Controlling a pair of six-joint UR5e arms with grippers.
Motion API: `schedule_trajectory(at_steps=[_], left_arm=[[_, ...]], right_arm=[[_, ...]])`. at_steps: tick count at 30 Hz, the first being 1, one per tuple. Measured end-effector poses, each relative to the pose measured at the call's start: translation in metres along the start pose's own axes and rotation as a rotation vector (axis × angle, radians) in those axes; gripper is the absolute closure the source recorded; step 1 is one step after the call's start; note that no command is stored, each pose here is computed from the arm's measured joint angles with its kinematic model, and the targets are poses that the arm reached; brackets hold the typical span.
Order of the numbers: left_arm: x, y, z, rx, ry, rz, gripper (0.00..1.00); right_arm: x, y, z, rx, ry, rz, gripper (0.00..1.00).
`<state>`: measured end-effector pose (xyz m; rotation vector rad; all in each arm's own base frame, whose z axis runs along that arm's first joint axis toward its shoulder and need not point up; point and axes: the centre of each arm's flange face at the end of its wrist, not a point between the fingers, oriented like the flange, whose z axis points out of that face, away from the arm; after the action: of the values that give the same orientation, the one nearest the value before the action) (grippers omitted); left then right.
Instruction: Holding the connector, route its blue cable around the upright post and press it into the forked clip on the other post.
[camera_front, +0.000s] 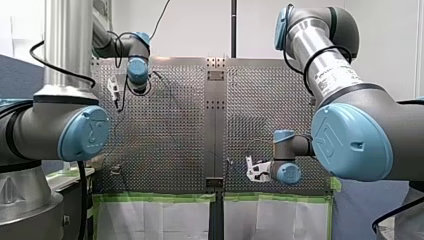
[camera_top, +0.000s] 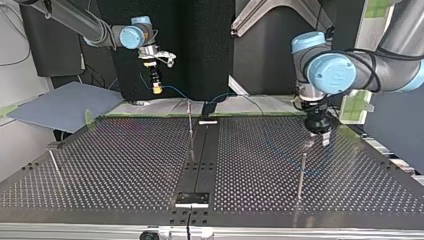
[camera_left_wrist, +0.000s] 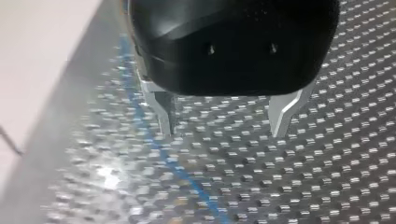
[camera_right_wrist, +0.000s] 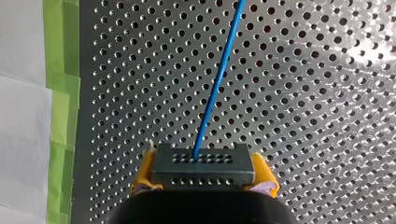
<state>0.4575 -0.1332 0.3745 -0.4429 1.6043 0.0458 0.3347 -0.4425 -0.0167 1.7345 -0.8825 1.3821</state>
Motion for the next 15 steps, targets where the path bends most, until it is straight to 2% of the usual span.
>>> schedule_trajectory(at_steps=[10,15], left_arm=[[-0.070,-0.003,-0.020,-0.058,-0.094,-0.017,0.00],[-0.107,-0.008,-0.035,-0.036,-0.132,-0.035,0.00]], right_arm=[[0.000,0.000,0.000,0.000,0.001,0.000,0.56],[0.001,0.000,0.000,0.001,0.005,0.002,0.56]])
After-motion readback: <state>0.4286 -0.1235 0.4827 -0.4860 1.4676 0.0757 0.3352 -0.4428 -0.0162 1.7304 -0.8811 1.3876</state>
